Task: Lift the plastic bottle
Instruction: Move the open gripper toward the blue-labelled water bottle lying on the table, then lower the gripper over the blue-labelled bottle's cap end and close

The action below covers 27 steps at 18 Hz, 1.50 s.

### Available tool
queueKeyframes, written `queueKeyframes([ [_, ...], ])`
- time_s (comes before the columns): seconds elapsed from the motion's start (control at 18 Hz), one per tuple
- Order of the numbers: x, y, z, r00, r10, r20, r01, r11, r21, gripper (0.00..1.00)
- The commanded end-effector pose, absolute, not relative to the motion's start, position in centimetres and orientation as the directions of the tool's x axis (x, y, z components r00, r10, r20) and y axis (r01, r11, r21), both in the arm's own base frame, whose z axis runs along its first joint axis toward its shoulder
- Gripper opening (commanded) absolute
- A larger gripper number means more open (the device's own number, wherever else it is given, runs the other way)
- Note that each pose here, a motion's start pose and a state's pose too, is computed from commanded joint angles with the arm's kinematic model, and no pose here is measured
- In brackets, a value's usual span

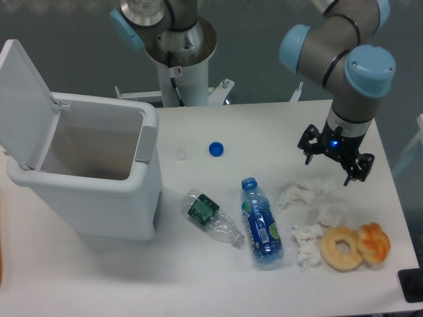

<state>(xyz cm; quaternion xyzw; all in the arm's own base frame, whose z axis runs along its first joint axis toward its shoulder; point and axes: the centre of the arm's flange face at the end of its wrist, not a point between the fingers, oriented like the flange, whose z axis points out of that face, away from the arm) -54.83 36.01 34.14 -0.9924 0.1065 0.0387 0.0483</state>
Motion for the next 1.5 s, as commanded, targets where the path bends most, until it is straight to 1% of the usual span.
queueKeyframes([
  [0.33,-54.5,36.6,34.3,0.974,-0.208,-0.090,-0.216,-0.972,-0.095,1.00],
  [0.5,-54.2,37.1,33.5,0.975,-0.208,-0.075,-0.215,-0.972,-0.098,1.00],
  [0.67,-53.9,37.4,32.9,0.984,-0.168,-0.051,-0.174,-0.974,-0.147,1.00],
  [0.83,-53.3,38.5,32.4,0.995,-0.088,-0.049,-0.095,-0.983,-0.155,1.00],
  [1.06,-51.6,40.8,31.7,1.000,0.026,-0.014,0.023,-0.987,-0.158,1.00],
  [1.33,-47.4,40.4,28.7,0.979,0.192,0.069,0.198,-0.975,-0.105,1.00],
  [1.5,-46.4,39.9,27.0,0.971,0.218,0.097,0.225,-0.972,-0.074,1.00],
])
